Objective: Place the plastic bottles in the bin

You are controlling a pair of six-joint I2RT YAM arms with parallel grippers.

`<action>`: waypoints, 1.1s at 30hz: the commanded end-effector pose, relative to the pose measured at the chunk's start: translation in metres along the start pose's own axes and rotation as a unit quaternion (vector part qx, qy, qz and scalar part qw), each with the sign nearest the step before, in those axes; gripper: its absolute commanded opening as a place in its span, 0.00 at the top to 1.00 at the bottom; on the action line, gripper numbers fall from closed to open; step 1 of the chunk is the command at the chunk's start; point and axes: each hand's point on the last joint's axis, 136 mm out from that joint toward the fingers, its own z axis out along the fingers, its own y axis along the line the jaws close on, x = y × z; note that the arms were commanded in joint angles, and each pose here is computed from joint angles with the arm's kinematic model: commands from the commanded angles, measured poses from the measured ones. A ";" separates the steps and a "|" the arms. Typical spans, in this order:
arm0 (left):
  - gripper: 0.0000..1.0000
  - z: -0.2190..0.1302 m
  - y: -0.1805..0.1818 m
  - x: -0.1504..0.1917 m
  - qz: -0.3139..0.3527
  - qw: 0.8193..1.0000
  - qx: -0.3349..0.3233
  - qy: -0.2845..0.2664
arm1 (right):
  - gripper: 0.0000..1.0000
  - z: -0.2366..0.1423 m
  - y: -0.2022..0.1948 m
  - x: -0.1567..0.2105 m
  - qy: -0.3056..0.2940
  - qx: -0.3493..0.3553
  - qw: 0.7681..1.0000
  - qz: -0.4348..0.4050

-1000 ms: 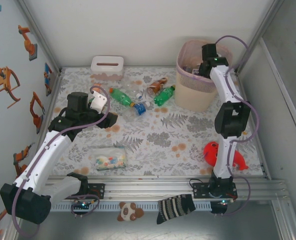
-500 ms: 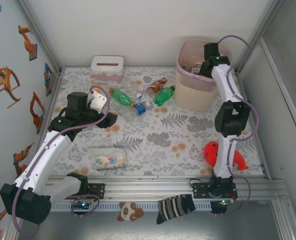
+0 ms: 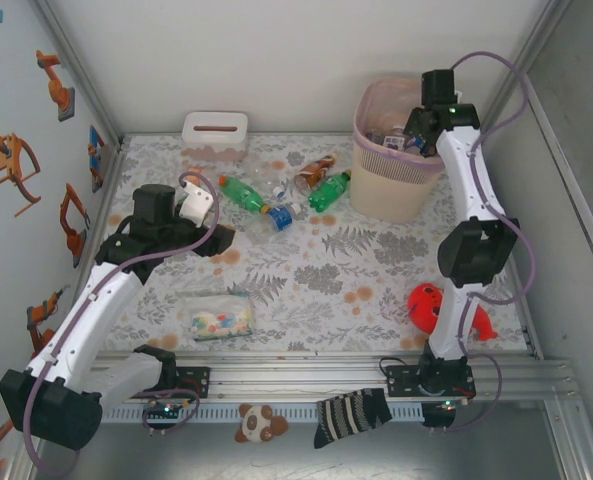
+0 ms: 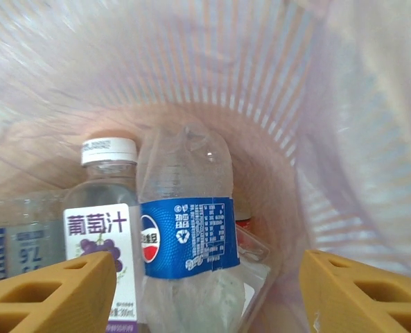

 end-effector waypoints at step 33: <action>0.29 0.126 -0.015 0.028 -0.035 0.979 0.028 0.200 | 0.41 -0.175 -0.030 0.031 -0.086 -0.121 0.989 0.016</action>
